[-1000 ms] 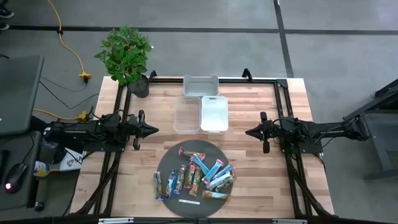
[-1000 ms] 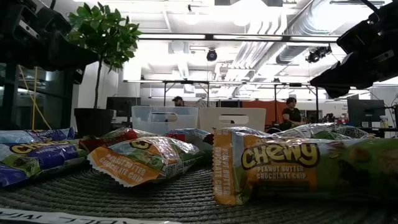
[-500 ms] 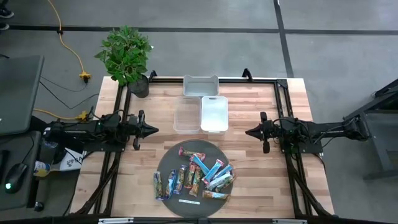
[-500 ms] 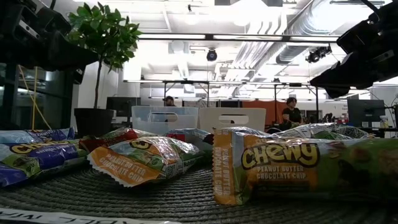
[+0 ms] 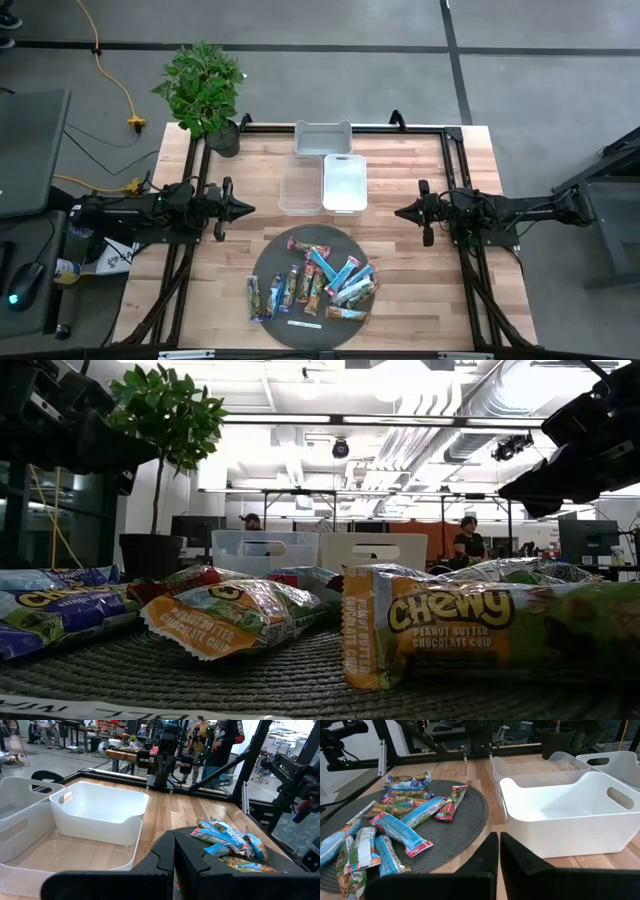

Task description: Pick and place Granola Bars by type

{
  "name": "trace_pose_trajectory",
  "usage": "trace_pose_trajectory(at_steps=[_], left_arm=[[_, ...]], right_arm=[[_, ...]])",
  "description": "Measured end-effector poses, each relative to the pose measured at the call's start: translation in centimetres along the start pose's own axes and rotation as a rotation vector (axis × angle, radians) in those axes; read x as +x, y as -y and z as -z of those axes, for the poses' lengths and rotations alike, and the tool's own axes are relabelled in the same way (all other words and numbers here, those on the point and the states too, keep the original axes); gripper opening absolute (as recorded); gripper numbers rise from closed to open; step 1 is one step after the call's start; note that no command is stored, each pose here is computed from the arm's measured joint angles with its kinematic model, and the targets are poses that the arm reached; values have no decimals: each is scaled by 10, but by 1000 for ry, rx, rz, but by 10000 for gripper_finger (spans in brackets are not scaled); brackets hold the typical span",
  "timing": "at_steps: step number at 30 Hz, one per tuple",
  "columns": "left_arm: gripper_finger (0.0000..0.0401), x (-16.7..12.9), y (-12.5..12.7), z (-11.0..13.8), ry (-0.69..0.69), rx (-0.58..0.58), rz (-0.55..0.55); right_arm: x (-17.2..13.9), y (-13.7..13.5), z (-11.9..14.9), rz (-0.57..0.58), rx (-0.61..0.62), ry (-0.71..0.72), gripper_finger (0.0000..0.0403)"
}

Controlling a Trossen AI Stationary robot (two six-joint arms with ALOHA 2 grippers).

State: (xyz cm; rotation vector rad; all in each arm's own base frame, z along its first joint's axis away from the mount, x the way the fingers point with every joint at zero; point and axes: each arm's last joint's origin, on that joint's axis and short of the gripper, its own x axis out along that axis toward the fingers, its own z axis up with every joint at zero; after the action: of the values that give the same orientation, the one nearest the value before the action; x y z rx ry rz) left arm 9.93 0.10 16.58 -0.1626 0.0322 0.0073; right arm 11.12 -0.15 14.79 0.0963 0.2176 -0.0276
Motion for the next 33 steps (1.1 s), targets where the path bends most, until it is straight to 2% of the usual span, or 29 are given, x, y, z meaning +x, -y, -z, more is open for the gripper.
trace_pose_trajectory(at_steps=[6, 14, 16, 23, 29, 33], left_arm=[[0, 0, 0, 0, 1, 0, 0], [0, 0, 0, 0, 0, 0, 0], [0, 0, 0, 0, 0, 0, 0], [0, 0, 0, 0, 0, 0, 0], [0, 0, 0, 0, 0, 0, 0], [0, 0, 0, 0, 0, 0, 0]], right_arm=[[0, 1, -2, 27, -56, 18, 0], [-3, -1, -23, -22, 295, 249, 0], [-5, -2, -29, -44, 343, 308, 0], [-10, -3, -42, -75, 313, 447, 0], [-11, -3, -45, -83, 359, 471, 0], [-13, -5, -63, -84, 339, 499, 0]])
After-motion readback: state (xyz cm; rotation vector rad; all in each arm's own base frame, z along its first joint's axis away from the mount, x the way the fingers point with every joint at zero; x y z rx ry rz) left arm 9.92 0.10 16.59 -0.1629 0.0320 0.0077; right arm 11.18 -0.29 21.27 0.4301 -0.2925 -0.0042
